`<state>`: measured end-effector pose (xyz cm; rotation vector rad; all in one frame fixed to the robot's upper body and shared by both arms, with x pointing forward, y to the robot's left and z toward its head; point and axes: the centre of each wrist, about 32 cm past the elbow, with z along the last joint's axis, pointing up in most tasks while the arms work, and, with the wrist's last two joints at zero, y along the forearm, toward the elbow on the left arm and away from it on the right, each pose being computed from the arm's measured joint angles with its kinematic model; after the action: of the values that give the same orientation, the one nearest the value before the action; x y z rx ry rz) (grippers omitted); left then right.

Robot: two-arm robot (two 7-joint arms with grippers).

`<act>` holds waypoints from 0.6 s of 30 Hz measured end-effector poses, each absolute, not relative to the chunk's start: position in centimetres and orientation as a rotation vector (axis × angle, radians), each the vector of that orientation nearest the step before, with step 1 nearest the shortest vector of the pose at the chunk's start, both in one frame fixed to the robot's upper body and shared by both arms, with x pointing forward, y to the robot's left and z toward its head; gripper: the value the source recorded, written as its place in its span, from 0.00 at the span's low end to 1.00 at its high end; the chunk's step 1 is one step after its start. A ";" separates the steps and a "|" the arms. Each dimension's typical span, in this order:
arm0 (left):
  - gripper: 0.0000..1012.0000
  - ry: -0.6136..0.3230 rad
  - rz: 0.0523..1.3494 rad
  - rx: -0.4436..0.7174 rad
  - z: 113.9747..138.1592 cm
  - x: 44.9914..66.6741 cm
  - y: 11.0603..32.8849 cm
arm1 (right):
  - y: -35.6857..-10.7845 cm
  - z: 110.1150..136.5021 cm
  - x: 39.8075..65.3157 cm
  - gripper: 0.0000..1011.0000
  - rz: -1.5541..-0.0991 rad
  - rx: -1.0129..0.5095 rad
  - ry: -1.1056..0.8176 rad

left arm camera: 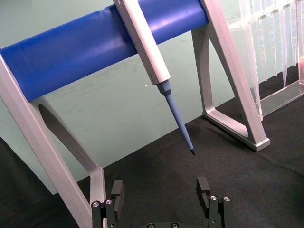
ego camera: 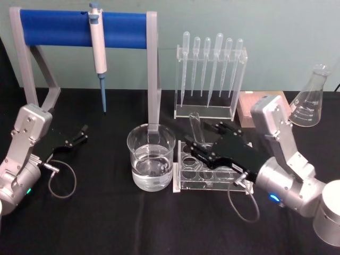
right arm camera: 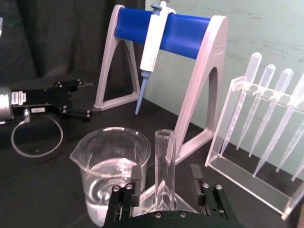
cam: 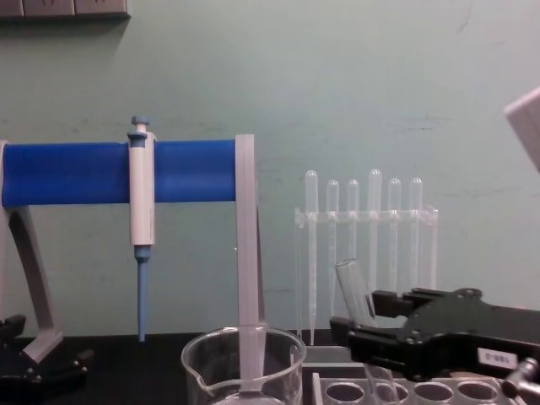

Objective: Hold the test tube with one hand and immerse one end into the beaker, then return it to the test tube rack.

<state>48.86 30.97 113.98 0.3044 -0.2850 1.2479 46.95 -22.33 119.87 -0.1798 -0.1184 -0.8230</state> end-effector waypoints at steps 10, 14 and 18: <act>0.99 -0.285 1.248 0.304 114.0 48.9 31.0 | -25.4 121.9 43.6 0.91 -0.877 -0.260 -0.116; 0.99 -0.285 1.248 0.305 114.0 48.9 31.0 | -27.3 122.0 43.3 0.99 -0.964 -0.269 -0.120; 0.99 -0.285 1.248 0.305 114.0 48.9 31.0 | -28.9 121.1 43.6 0.99 -1.079 -0.273 -0.132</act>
<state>48.86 30.97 113.98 0.3045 -0.2850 1.2480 43.64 -28.93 121.05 -0.2731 -0.1318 -1.0793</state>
